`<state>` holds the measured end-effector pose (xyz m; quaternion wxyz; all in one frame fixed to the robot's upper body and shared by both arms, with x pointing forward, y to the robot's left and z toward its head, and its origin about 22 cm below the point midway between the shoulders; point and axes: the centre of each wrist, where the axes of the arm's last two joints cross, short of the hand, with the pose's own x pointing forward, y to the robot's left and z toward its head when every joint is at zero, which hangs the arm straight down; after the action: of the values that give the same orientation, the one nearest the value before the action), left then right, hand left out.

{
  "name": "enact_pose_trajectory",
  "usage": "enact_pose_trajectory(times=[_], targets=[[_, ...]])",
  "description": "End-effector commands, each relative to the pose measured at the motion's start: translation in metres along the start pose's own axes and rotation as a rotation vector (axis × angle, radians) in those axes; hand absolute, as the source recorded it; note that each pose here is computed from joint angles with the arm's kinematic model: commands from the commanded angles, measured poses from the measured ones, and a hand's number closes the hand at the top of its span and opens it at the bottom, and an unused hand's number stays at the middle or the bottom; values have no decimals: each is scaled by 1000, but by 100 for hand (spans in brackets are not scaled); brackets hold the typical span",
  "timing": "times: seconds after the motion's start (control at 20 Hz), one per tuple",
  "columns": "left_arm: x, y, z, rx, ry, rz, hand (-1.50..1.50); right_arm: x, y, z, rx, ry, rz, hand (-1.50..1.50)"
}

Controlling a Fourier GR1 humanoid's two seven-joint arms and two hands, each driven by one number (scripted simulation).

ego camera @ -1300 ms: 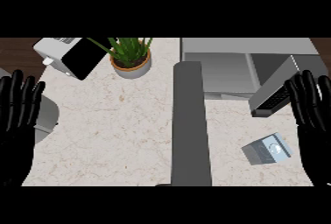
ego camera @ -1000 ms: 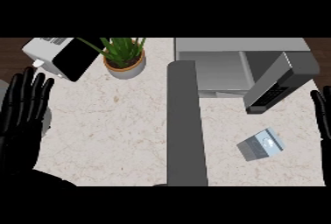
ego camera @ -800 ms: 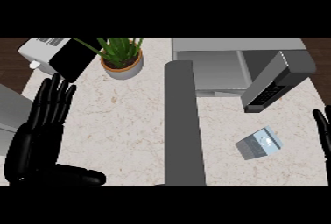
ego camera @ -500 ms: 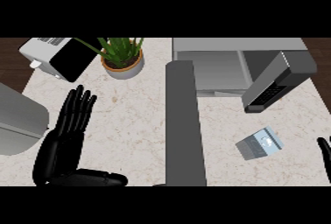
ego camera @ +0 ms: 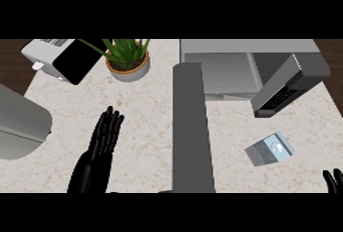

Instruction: Pick up the milk, place it into the microwave and close the microwave

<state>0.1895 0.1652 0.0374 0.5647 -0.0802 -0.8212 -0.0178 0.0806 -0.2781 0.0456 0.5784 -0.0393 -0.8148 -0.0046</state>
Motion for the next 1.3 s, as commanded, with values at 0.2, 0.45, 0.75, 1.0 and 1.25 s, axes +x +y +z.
enact_pose_trajectory(times=[0.2,0.45,0.75,1.0,1.25], targets=[[-5,-13,16,-1,-11,-1,-150,-48,-14,6,-56,22,33,-150],[-9,-32,19,13,2,8,-150,-57,6,-1,-71,19,44,-150],[-4,-28,34,-4,34,53,-150,-101,-33,-23,-119,37,59,-150],[-5,-1,37,-26,47,42,-150,-144,-11,-29,-95,38,131,-150],[0,17,42,-24,44,65,-150,-169,-18,-39,-123,50,151,-150]])
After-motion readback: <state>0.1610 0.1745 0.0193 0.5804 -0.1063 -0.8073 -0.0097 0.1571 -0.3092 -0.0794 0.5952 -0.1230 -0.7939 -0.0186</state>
